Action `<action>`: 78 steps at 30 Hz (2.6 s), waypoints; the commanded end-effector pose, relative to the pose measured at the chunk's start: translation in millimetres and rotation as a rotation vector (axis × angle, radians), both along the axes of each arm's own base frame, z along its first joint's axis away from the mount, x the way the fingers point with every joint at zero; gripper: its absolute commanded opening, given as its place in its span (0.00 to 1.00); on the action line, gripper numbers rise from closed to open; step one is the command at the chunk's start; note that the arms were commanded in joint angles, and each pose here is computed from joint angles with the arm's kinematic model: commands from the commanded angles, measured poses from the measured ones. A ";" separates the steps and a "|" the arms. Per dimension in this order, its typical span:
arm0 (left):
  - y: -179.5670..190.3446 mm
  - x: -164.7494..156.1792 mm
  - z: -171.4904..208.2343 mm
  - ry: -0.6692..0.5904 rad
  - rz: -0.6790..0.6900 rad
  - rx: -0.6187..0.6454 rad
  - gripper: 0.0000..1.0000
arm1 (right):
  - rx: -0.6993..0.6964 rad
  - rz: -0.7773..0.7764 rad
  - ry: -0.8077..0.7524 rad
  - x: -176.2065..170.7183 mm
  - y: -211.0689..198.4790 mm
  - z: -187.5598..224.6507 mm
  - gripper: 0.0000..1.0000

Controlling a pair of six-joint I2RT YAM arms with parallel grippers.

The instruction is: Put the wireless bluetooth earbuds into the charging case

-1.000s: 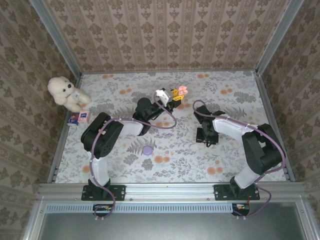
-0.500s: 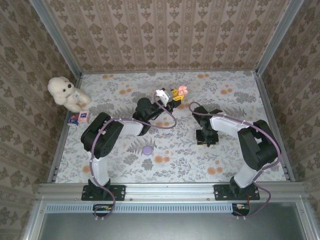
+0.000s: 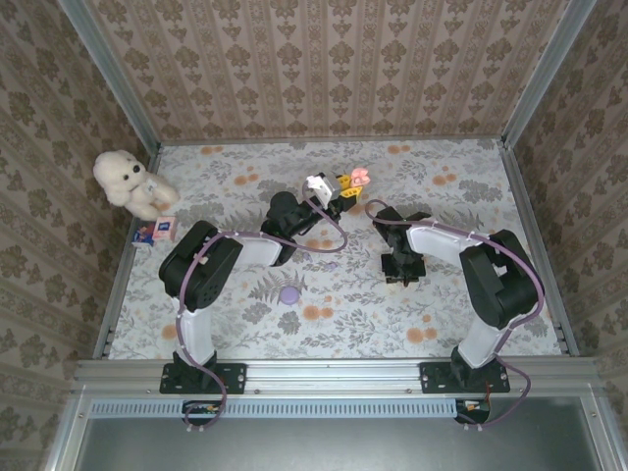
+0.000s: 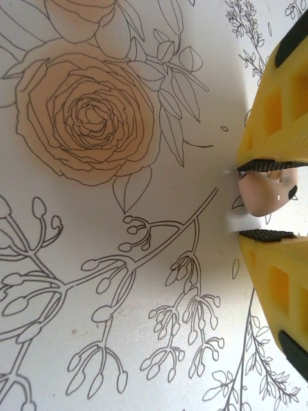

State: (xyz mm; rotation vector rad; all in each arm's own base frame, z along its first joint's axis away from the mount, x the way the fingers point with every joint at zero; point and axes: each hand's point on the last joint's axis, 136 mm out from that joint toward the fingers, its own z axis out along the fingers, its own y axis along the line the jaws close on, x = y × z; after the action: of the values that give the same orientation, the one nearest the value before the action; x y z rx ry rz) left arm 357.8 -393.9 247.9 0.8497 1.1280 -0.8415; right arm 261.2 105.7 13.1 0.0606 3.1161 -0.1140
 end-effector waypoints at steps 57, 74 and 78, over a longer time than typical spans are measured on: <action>-3.1 -2.0 17.8 -0.029 -0.006 -0.049 0.00 | 0.102 -0.152 -0.100 -0.2 3.9 -3.7 0.18; -4.0 -0.3 18.7 -0.031 -0.005 -0.051 0.00 | 0.071 -0.092 -0.074 -10.6 7.4 -0.3 0.34; -3.5 0.0 19.0 -0.032 -0.003 -0.052 0.00 | 0.049 -0.087 -0.068 -9.9 7.9 -2.1 0.34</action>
State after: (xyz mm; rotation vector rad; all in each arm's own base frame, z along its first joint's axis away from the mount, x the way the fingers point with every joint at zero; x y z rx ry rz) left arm 358.4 -393.7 247.9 0.8438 1.1324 -0.8444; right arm 255.6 116.7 12.8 0.2209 3.0166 0.0283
